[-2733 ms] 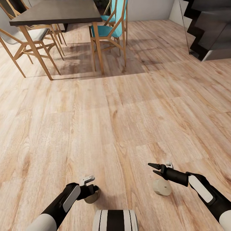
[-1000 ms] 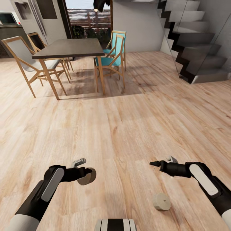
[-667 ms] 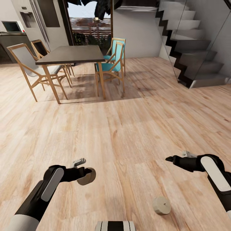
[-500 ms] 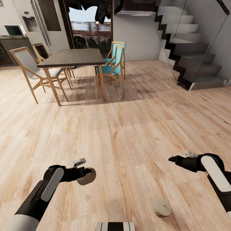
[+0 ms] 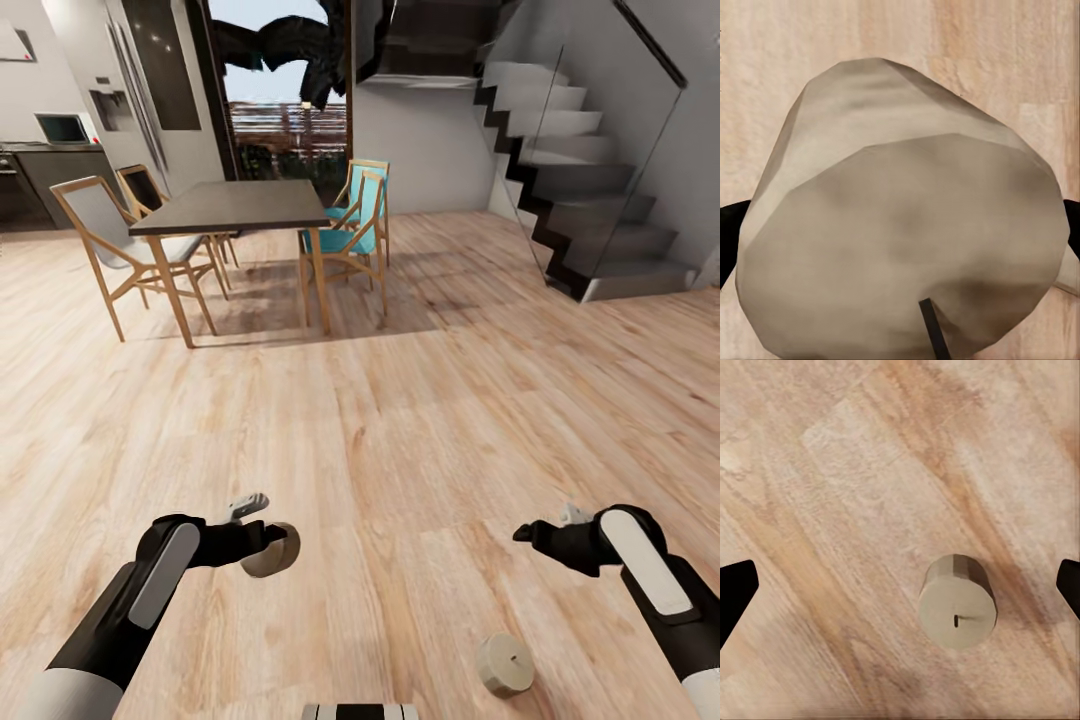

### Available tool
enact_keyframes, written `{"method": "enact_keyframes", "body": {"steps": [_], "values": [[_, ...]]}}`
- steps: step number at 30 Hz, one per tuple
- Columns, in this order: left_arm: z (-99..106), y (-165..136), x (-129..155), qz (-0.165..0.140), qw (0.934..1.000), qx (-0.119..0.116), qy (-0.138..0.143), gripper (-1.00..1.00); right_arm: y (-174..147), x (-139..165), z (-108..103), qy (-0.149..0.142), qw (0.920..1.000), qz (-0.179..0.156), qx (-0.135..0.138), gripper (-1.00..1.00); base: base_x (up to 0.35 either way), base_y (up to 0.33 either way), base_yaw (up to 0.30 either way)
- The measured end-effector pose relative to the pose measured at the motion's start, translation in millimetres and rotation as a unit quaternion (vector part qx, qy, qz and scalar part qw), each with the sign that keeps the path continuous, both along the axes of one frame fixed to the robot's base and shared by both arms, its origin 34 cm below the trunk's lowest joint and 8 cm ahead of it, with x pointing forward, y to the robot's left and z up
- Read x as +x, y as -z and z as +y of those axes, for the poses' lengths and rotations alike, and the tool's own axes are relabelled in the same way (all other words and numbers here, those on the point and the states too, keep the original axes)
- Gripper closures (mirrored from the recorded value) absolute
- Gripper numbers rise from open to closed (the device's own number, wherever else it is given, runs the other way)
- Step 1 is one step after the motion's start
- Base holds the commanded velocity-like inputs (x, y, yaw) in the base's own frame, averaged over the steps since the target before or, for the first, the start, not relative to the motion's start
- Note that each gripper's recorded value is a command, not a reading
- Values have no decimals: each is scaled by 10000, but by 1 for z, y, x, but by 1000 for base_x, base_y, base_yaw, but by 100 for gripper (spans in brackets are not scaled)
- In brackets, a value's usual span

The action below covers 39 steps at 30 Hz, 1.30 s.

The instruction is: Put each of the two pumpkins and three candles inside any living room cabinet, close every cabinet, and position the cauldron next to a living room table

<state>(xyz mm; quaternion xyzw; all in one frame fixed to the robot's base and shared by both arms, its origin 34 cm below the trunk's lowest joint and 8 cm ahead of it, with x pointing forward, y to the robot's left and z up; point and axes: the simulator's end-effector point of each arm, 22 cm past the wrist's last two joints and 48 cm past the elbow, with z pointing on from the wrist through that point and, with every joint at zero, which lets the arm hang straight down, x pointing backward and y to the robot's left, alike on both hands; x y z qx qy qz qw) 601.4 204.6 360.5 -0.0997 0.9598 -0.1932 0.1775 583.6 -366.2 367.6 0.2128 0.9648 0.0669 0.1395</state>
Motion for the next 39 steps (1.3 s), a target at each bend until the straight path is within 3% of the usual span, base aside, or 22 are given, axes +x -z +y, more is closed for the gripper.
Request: {"method": "enact_keyframes", "body": {"steps": [8,15,18,21,24,26,30,33,36,39], "values": [[2,-18,5,-164,9999,9,-7,100,1,-9,-6,106,9999,106,2,-100,0,0,0],[3,-34,8,-305,9995,17,-9,100,15,-23,-19,430,9987,268,-34,-100,0,0,0],[5,-39,9,-364,9993,38,-4,100,32,-38,-26,474,9974,512,-190,-100,0,0,0],[13,-43,10,-417,9991,98,-1,100,48,-55,-31,257,9952,787,-530,-100,0,0,0],[8,-47,10,-417,9990,-153,-43,100,59,-66,-32,132,9924,972,-741,-100,0,0,0],[6,-51,10,-405,9986,-324,-83,100,65,-70,-34,188,9915,999,-806,-100,0,0,0],[13,-53,10,-394,9982,-432,-128,100,79,-81,-39,368,9895,1092,-870,-100,0,0,0],[15,-55,9,-387,9980,-488,-144,100,82,-83,-40,414,9891,1104,-878,-100,0,0,0],[9,-60,10,-374,9962,-765,-197,100,83,-79,-37,436,9906,1012,-815,-100,0,0,0],[17,-67,9,-345,9938,-1023,-279,100,84,-75,-28,365,9926,930,-684,-100,0,0,0]]}}
